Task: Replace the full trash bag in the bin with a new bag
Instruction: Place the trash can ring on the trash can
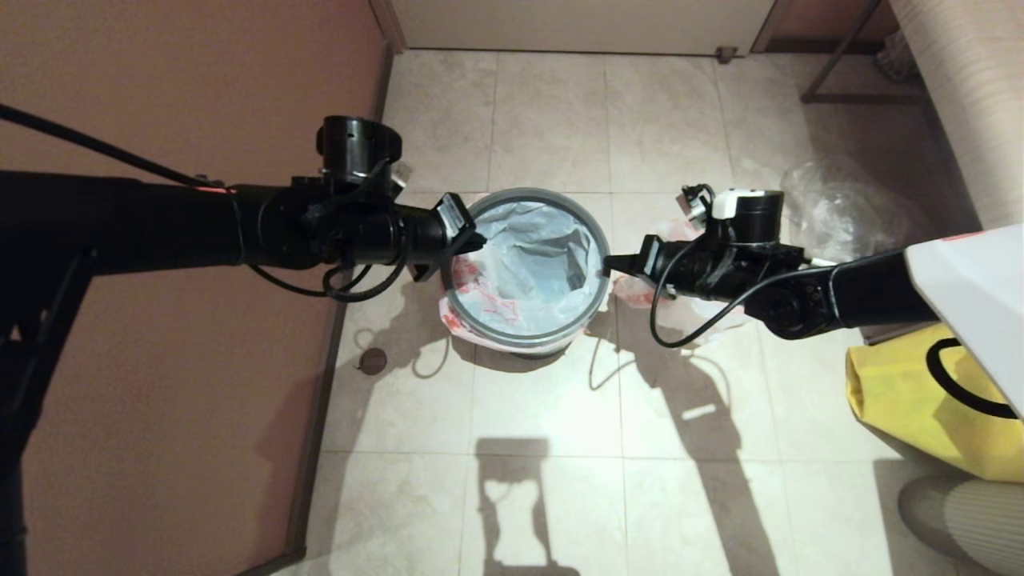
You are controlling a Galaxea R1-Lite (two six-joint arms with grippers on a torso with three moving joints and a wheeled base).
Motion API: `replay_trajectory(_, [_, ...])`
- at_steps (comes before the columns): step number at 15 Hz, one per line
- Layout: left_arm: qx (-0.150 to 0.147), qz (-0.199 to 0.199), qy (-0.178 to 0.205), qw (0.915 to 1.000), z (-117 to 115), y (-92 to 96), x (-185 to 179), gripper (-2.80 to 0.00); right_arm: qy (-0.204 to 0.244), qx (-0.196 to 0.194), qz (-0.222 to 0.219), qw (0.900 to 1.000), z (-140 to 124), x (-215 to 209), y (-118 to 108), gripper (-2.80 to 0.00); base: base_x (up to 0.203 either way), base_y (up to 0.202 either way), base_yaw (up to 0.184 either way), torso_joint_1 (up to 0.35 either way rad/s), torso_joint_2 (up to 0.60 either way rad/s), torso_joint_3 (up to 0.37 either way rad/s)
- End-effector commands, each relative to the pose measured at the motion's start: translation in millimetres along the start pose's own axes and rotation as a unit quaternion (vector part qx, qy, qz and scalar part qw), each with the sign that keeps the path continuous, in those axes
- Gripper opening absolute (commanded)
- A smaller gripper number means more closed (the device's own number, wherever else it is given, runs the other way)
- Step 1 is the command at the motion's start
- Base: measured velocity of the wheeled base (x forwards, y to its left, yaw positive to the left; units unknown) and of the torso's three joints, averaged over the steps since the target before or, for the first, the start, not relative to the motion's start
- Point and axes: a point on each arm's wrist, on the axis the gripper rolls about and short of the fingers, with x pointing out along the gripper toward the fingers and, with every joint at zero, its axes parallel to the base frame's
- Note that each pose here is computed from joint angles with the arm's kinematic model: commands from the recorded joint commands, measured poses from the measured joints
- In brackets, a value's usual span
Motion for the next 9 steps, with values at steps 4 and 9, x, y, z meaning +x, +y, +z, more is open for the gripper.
replay_trajectory(4, [0.008, -0.003, -0.034, 0.9994, 11.3, 19.9, -2.2, -2.8, -0.005, -0.002, 0.007, 1.0, -2.5, 19.5, -13.7, -2.8, 0.0, 0.0, 0.0, 0.0, 0.0, 0.0])
replay_trajectory(9, [0.016, 0.011, -0.032, 0.9993, 6.3, 48.3, 25.1, -2.8, -0.02, -0.014, 0.019, 1.0, 3.8, 34.3, -17.6, -2.8, 0.0, 0.0, 0.0, 0.0, 0.0, 0.0])
